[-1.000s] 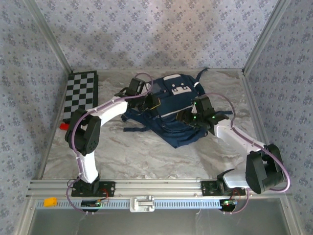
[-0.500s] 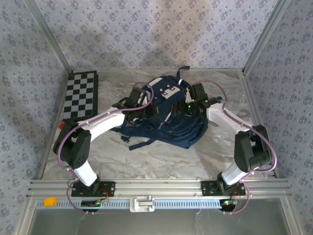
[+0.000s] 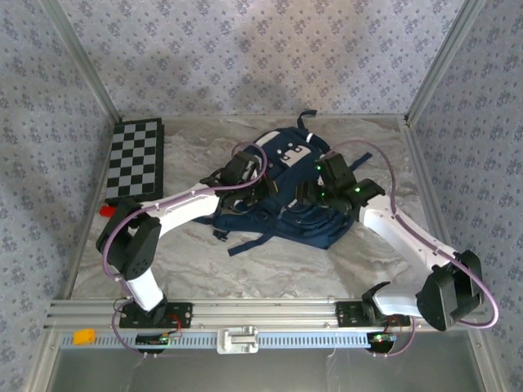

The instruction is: Pack books, pencil case, and school supplies into a backpack

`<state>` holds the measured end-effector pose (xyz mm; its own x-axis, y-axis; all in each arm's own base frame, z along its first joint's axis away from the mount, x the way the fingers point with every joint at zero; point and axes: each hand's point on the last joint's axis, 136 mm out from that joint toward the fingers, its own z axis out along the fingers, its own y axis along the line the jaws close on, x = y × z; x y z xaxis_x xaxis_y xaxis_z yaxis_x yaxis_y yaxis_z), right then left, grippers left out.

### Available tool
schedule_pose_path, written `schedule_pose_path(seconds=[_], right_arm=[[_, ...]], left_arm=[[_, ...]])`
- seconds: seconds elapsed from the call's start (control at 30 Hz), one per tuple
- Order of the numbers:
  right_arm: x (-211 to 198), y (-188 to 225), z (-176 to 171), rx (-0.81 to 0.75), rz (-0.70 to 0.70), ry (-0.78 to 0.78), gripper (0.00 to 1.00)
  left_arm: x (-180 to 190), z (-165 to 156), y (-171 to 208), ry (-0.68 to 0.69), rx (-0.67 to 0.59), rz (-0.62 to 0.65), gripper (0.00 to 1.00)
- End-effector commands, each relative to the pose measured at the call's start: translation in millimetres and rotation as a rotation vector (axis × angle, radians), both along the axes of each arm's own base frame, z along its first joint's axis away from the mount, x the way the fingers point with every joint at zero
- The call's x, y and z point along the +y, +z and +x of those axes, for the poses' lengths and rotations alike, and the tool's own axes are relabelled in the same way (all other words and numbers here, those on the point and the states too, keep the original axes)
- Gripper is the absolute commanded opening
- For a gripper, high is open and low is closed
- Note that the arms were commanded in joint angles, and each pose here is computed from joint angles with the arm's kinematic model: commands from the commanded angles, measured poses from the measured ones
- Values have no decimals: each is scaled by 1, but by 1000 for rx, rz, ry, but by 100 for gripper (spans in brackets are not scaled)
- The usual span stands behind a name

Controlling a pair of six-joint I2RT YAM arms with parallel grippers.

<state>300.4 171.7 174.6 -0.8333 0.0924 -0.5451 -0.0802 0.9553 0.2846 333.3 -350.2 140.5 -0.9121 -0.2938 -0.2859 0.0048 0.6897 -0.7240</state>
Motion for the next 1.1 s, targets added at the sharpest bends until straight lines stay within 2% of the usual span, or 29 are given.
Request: schedule_pose_path(seconds=[0.0,0.3,0.43,0.73,0.9,1.07], right_arm=[[-6,-6,-20,28,-102,-45,63],[26,-2,-55,-53,-221,-113,61],[53,-12,-59,-44,-167,-72,62],[47,-39,-26,7,-157,-60,56],[47,-35,1,-31,-87,-3,55],[45,-23,13,-59,-102,62,56]], left_arm=[[-26,-10,16,-58,-9,-90,0],[-17,-7,15,13,-1,-84,0],[-15,-5,17,20,-13,-82,0],[-10,-9,10,33,1,-88,0],[-9,-17,9,39,5,-96,0],[-12,-14,6,41,6,-85,0]])
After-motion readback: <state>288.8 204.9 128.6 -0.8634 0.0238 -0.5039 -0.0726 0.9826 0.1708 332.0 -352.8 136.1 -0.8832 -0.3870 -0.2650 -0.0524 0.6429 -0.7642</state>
